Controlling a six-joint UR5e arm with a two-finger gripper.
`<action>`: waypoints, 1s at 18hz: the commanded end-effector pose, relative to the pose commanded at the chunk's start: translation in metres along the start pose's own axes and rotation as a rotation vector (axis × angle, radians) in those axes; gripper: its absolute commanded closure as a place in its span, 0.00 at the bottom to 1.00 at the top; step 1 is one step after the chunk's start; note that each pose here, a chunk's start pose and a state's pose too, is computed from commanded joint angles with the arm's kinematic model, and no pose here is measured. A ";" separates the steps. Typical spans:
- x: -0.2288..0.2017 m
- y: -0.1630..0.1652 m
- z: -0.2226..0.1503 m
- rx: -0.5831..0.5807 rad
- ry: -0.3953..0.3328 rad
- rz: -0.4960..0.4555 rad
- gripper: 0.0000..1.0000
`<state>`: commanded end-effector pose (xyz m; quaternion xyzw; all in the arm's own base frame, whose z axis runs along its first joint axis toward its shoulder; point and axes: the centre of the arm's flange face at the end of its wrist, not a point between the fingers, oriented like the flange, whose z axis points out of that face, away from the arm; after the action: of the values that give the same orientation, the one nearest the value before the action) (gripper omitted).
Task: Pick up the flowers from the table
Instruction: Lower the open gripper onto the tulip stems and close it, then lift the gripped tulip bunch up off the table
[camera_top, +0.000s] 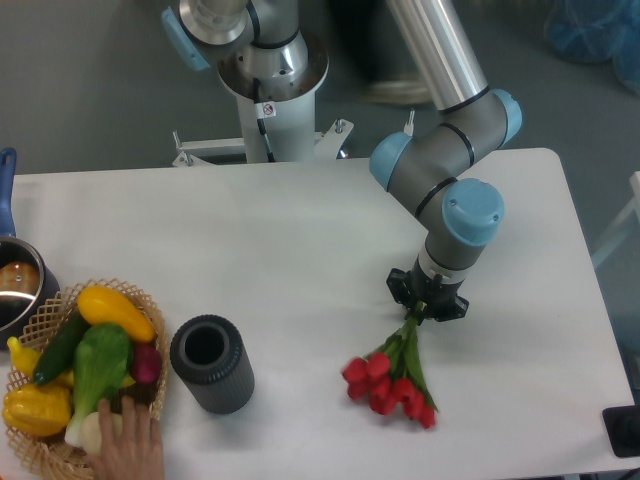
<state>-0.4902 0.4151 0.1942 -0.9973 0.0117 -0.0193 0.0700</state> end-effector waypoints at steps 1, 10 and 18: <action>0.000 -0.001 -0.003 0.002 -0.004 0.001 0.76; 0.009 -0.015 -0.103 0.128 -0.117 0.025 0.76; 0.003 -0.067 -0.200 0.520 -0.109 0.070 0.76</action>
<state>-0.4935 0.4538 0.4020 -0.9444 0.0368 0.0345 0.3250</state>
